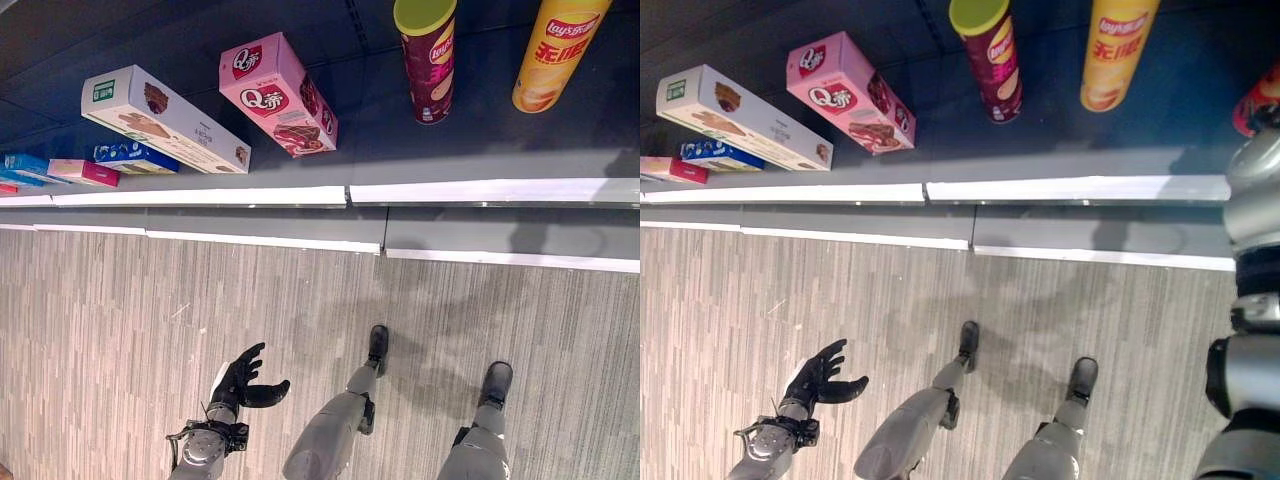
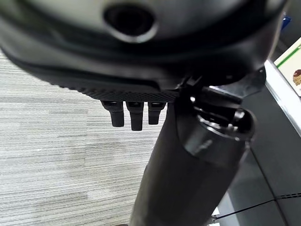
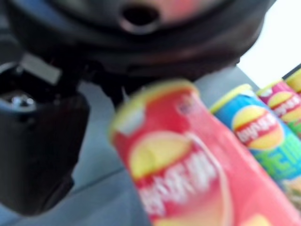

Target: Put the goods on the table back onto the shelves and tidy them up.

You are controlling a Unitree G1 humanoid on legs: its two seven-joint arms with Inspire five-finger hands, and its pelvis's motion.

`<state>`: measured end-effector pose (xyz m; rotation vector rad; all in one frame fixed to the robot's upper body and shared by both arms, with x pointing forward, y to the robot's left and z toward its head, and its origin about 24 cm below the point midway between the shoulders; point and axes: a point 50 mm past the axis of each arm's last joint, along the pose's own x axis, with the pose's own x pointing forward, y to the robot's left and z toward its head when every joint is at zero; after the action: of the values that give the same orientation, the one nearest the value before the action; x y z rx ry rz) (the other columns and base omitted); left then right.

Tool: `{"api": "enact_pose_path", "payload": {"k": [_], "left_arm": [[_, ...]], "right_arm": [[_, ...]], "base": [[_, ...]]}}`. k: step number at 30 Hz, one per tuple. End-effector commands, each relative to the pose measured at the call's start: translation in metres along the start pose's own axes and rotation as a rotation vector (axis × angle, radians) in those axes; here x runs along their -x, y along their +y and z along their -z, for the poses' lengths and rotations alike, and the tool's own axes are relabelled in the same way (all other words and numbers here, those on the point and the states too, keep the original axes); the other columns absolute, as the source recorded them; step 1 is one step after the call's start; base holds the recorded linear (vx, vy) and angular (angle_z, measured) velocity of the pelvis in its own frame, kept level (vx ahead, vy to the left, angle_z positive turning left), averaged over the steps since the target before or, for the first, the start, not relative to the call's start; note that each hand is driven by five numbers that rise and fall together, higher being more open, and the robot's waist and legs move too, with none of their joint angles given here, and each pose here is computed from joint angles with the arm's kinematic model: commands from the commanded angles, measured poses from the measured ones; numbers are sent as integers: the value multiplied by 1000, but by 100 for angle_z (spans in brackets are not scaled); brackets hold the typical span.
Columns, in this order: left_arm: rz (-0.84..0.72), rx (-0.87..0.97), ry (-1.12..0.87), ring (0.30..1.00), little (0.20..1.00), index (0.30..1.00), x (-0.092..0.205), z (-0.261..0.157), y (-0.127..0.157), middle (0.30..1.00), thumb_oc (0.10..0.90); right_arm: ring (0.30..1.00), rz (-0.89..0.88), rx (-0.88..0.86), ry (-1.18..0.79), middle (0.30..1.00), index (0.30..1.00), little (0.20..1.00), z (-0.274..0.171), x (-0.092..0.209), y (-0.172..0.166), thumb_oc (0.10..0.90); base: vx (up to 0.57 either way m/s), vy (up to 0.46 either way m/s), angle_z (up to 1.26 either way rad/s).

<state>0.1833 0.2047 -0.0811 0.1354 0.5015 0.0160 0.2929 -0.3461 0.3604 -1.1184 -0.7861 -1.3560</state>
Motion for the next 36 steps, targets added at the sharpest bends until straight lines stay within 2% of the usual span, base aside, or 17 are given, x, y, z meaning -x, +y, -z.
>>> {"api": "enact_pose_path", "payload": {"k": [1, 9, 13, 17, 19, 20, 22, 23, 25, 32, 36], "left_arm": [[-26, -61, -28, 900, 900, 900, 1, -5, 11, 900, 800], [-55, -76, 2, 900, 900, 900, 0, 0, 16, 900, 800], [-97, -96, 49, 900, 900, 900, 2, 8, 26, 900, 800], [-137, -101, 78, 900, 900, 900, 4, 14, 33, 900, 800], [-148, -94, 87, 900, 900, 900, 5, 16, 34, 900, 800], [-162, -85, 95, 900, 900, 900, 7, 18, 36, 900, 800], [-163, -87, 96, 900, 900, 900, 7, 19, 36, 900, 800], [-164, -84, 100, 900, 900, 900, 8, 20, 35, 900, 800], [-161, -80, 97, 900, 900, 900, 8, 20, 33, 900, 800], [-146, -61, 120, 900, 900, 900, 9, 25, 28, 900, 800], [-131, -63, 114, 900, 900, 900, 8, 23, 25, 900, 800]], "right_arm": [[900, 210, -50, -205, 900, 900, 900, -32, -25, -37, 800], [900, 158, -183, -185, 900, 900, 900, -40, 14, -25, 800], [900, 83, -327, -183, 900, 900, 900, -45, 59, -27, 800], [900, 51, -408, -175, 900, 900, 900, -47, 82, -36, 800], [900, 15, -483, -133, 900, 900, 900, -47, 96, -37, 800], [900, -59, -534, -63, 900, 900, 900, -41, 113, -31, 800], [900, -61, -534, -61, 900, 900, 900, -40, 114, -32, 800], [900, -136, -556, 61, 900, 900, 900, -27, 133, -20, 800], [900, -177, -609, 172, 900, 900, 900, -20, 145, -11, 800], [900, -266, -681, 373, 900, 900, 900, -5, 163, 12, 800], [900, -225, -681, 391, 900, 900, 900, 2, 150, 15, 800]], "base": [[-30, 48, -6], [-18, 54, -7], [-1, 55, -16], [17, 26, -10], [13, 4, -16], [10, -2, -22], [9, -7, -15], [7, -16, -19], [15, -23, -23], [39, -37, -7], [41, -64, 5]]}}
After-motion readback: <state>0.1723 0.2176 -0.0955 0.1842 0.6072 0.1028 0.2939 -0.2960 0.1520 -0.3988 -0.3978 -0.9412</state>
